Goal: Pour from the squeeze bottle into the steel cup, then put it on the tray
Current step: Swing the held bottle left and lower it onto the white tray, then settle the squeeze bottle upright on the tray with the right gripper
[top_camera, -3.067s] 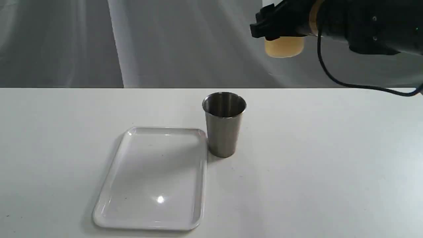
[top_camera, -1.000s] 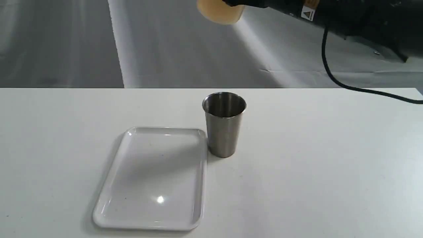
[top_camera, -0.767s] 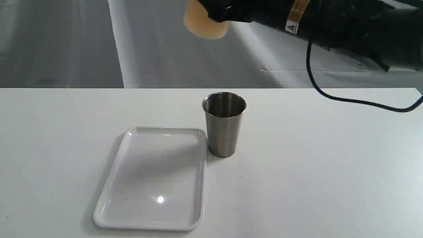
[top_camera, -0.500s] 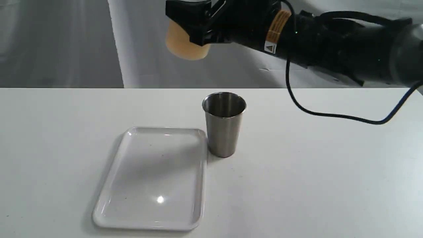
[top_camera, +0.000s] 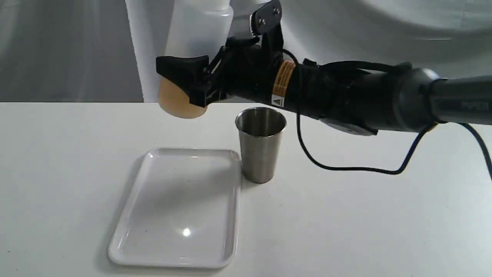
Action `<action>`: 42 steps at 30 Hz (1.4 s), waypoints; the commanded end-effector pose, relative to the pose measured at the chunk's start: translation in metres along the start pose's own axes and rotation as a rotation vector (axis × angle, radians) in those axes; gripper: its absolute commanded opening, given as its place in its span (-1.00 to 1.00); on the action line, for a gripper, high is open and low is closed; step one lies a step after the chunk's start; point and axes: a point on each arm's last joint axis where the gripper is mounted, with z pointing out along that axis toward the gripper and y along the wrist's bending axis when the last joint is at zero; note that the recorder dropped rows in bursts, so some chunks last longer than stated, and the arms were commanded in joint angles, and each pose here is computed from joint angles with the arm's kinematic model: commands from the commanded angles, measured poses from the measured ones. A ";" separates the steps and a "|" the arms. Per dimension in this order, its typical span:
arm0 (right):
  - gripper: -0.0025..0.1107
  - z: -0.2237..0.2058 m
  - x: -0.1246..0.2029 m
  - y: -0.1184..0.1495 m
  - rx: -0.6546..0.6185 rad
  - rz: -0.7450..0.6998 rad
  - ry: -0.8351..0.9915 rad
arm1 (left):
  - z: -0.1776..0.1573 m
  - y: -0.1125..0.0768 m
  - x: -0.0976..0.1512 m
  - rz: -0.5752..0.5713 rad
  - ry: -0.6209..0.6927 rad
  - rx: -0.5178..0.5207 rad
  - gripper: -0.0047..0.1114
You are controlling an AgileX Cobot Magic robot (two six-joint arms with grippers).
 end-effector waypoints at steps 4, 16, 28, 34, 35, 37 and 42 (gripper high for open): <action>-0.96 0.010 0.019 0.010 -0.047 0.021 0.005 | 0.000 0.000 0.001 -0.004 -0.007 -0.004 -0.78; -0.96 0.011 0.063 0.027 -0.118 -0.189 0.116 | 0.000 0.000 0.001 -0.004 -0.007 -0.004 -0.78; -0.96 0.009 0.086 0.025 -0.102 -0.239 0.145 | 0.000 0.000 0.001 -0.004 -0.007 -0.004 -0.78; -0.96 0.010 0.090 0.024 -0.092 -0.269 0.144 | 0.000 0.000 0.001 -0.004 -0.007 -0.004 -0.78; -0.96 0.010 0.090 0.023 -0.088 -0.273 0.142 | 0.000 0.000 0.001 -0.004 -0.007 -0.004 -0.78; -0.96 0.010 0.090 0.022 -0.080 -0.271 0.138 | 0.000 0.000 0.001 -0.004 -0.007 -0.004 -0.78; -0.96 0.011 0.100 0.021 -0.062 -0.237 0.146 | 0.000 0.000 0.001 -0.004 -0.007 -0.004 -0.78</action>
